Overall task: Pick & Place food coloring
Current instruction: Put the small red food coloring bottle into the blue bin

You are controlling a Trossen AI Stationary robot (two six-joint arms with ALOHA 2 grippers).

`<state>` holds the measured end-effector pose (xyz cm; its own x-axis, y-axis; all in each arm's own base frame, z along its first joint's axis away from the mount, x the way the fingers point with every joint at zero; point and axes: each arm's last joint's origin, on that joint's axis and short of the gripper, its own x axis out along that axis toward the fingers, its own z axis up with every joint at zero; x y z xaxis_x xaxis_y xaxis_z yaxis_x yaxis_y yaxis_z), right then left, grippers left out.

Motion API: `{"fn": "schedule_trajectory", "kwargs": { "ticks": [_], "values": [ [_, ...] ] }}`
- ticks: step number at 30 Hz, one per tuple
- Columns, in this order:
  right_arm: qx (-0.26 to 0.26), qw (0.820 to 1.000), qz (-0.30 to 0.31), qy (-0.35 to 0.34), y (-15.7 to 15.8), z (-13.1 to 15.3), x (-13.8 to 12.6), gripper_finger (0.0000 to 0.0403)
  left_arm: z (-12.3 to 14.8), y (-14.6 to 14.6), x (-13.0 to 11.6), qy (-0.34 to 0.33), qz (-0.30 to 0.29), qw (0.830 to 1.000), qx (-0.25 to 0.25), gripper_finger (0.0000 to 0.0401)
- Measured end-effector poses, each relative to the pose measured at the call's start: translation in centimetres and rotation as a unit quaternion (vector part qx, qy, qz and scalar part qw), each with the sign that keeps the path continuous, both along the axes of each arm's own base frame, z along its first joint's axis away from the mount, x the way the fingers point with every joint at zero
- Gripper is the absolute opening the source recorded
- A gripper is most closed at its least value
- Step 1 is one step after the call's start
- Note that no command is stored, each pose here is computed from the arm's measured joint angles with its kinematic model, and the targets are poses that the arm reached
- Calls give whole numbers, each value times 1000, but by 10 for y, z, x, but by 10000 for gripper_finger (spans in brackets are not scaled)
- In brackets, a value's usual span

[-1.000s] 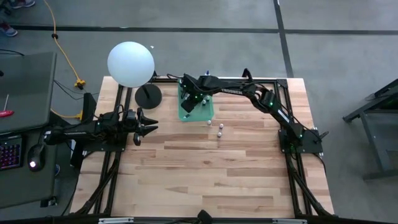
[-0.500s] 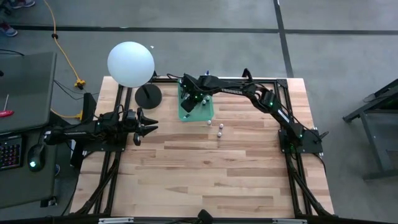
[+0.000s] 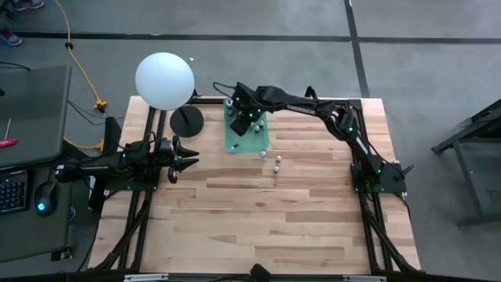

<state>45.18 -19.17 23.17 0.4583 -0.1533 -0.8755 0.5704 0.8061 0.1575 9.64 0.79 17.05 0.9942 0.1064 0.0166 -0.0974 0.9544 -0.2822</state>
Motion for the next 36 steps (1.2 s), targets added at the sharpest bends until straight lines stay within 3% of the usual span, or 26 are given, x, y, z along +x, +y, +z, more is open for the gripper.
{"fn": "schedule_trajectory", "kwargs": {
  "ticks": [4, 9, 15, 19, 28, 36],
  "values": [
    [-4, 998, 54, 9, 10, 27, -14, 104, 0, 0, 0, 0, 0, 1000, 0, 129],
    [16, 990, 111, 88, 29, 42, -37, 106, 0, 0, 0, 0, 0, 1000, 0, 129],
    [75, 971, 107, 199, 53, 49, -62, 114, 0, 0, 0, 0, 0, 1000, 0, 129],
    [93, 966, 91, 223, 68, 49, -63, 115, 0, 0, 0, 0, 0, 1000, 0, 129],
    [92, 959, 67, 259, 93, 18, -58, 120, 0, 0, 0, 0, 0, 1000, 0, 129],
    [91, 946, 63, 305, 104, -19, -69, 168, 0, 0, 0, 0, 0, 1000, 0, 129]
  ]
}}
